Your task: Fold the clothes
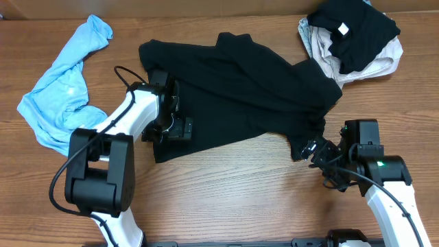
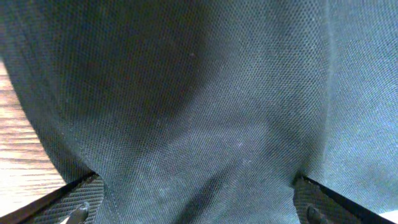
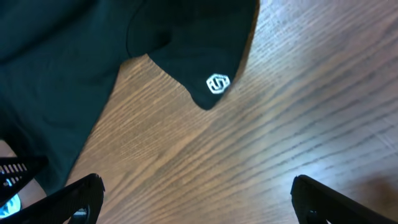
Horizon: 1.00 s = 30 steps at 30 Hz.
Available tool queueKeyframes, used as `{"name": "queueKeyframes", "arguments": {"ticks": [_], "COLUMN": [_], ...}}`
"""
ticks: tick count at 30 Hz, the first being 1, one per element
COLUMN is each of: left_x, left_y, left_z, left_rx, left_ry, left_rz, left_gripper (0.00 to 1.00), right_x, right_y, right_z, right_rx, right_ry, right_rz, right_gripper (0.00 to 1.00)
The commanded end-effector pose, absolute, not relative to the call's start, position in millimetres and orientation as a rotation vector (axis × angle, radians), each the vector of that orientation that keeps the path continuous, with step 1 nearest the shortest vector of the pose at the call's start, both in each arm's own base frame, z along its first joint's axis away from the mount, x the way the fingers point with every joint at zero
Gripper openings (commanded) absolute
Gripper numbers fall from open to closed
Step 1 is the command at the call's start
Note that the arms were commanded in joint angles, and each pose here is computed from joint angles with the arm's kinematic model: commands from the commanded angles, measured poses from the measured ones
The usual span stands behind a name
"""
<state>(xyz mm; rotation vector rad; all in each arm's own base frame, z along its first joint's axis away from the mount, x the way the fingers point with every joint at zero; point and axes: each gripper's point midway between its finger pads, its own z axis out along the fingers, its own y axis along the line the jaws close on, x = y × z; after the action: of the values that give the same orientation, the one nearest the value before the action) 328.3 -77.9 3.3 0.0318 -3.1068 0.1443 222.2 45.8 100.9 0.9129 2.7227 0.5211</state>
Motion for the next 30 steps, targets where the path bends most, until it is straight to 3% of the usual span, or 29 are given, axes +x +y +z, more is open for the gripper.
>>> {"name": "queueKeyframes", "arguments": {"ticks": [1,9,19,30], "left_x": [306,279,284,260], "left_y": [-72,-67,-67,-73], "left_z": [-16,-6,70,53], "left_rx": [0.122,0.164,0.249,0.271], "left_ry": [-3.036,-2.935,-3.102,-3.028], "left_rz": [0.085,0.046,0.102,0.091], "left_gripper": [1.0,0.99,1.0,0.97], "right_x": [225,236,250,255], "right_y": [47,47,46,45], "right_z": [97,85,67,65], "right_rx": [0.92,0.914,0.891,0.888], "right_ry": [2.726,2.747,2.78,2.768], "right_rz": [0.532,0.522,0.504,0.49], "right_gripper": [1.0,1.0,1.0,1.0]}}
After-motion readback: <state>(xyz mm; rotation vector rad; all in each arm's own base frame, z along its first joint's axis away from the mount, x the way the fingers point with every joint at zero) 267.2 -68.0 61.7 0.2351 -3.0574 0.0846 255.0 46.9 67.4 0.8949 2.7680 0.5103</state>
